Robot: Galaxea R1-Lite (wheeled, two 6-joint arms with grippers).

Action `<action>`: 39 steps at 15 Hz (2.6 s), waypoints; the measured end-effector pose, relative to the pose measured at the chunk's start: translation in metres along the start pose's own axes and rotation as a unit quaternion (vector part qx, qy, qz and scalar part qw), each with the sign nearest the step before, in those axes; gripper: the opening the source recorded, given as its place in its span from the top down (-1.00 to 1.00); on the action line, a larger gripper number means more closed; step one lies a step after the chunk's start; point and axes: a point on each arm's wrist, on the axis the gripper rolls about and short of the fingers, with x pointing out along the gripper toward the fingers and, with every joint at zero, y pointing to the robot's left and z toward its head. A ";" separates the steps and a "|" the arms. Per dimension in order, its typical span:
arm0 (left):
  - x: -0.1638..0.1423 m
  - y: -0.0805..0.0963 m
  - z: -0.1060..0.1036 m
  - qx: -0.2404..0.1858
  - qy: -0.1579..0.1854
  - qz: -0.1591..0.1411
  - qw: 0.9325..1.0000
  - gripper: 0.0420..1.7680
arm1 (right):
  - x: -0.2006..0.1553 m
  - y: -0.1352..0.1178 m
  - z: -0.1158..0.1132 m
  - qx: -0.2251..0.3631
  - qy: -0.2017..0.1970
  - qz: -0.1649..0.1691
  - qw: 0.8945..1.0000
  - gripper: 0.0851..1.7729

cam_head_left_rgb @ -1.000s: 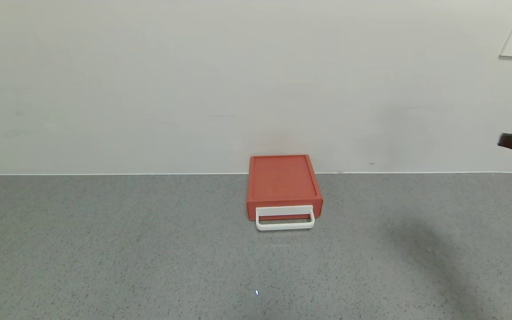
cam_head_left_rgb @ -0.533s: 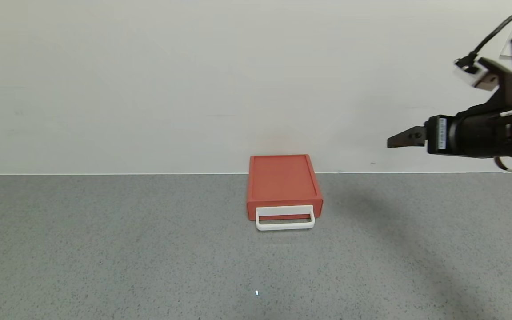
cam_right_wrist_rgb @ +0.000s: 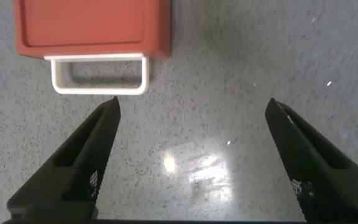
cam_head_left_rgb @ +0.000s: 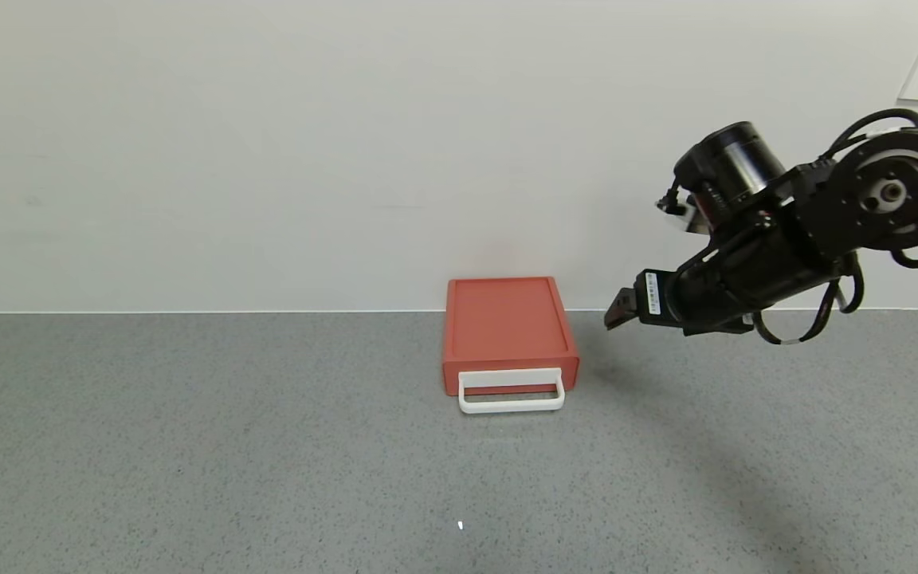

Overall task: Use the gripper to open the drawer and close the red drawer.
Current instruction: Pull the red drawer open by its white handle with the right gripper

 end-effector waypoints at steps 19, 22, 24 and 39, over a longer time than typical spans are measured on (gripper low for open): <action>0.000 0.000 0.000 0.000 0.000 0.000 1.000 -0.98 | 0.122 0.050 -0.032 0.072 0.054 -0.067 0.994 -0.93; 0.000 0.000 0.000 0.000 0.000 0.000 1.000 -0.98 | 0.129 0.047 -0.033 0.074 0.059 -0.073 0.993 -0.93; 0.000 0.000 0.000 0.000 0.000 0.000 1.000 -0.98 | 0.132 0.045 -0.034 0.074 0.061 -0.076 0.992 -0.93; 0.000 0.000 0.000 0.000 0.000 0.000 1.000 -0.98 | 0.147 0.042 -0.039 0.059 0.072 -0.085 0.992 -0.93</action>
